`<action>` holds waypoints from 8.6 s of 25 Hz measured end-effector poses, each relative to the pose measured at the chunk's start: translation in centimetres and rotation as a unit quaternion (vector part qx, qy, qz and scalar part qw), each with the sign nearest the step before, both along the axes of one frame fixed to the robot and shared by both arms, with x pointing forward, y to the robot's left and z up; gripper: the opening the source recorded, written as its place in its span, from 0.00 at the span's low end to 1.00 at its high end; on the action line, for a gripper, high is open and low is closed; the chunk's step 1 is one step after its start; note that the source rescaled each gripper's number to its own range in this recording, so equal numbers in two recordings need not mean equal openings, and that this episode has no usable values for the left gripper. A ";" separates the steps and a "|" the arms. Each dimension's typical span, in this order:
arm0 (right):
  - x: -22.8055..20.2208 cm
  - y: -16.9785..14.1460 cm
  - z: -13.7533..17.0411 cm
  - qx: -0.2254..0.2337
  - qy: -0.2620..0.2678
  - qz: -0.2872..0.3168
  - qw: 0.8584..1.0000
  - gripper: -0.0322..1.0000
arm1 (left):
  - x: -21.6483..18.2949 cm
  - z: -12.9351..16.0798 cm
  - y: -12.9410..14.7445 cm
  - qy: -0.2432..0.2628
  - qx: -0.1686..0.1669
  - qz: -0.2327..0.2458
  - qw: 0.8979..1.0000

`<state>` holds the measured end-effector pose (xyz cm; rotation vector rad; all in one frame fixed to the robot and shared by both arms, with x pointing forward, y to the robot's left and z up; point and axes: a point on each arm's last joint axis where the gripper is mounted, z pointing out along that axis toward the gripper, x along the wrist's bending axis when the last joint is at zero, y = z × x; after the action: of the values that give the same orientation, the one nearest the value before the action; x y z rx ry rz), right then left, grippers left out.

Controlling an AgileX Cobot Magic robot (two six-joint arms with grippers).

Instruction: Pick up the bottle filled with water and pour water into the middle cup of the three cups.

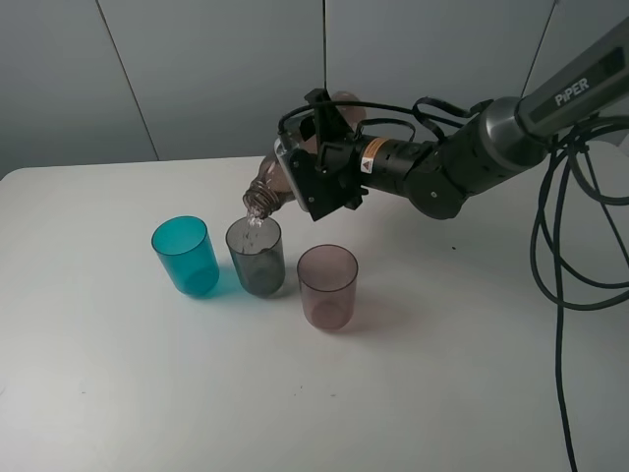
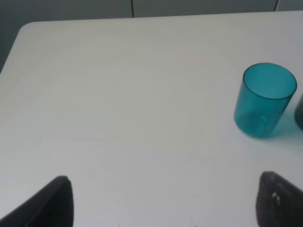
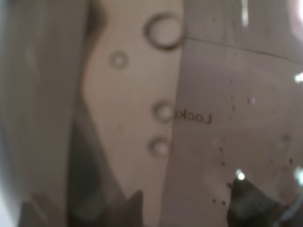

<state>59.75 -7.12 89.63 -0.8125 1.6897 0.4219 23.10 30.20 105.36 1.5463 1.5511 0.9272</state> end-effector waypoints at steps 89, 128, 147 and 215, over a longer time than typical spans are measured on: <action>0.4 -2.3 4.1 0.359 0.255 -0.174 0.881 0.06 | 0.0 0.0 0.0 0.000 0.001 -0.001 1.000; 1.3 -12.8 -4.7 0.604 0.425 -0.235 0.632 0.06 | 0.0 0.0 0.0 0.000 0.002 0.000 1.000; 0.9 -12.5 -5.1 0.572 0.447 -0.236 0.646 0.06 | 0.0 0.0 0.0 0.000 0.002 0.000 1.000; -36.8 -22.3 15.7 0.577 0.432 -0.416 0.555 1.00 | 0.0 0.0 0.0 0.000 0.002 0.001 1.000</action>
<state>22.93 -29.39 105.35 1.3807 1.8428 1.1440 23.10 30.23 105.36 1.5475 1.5519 0.9315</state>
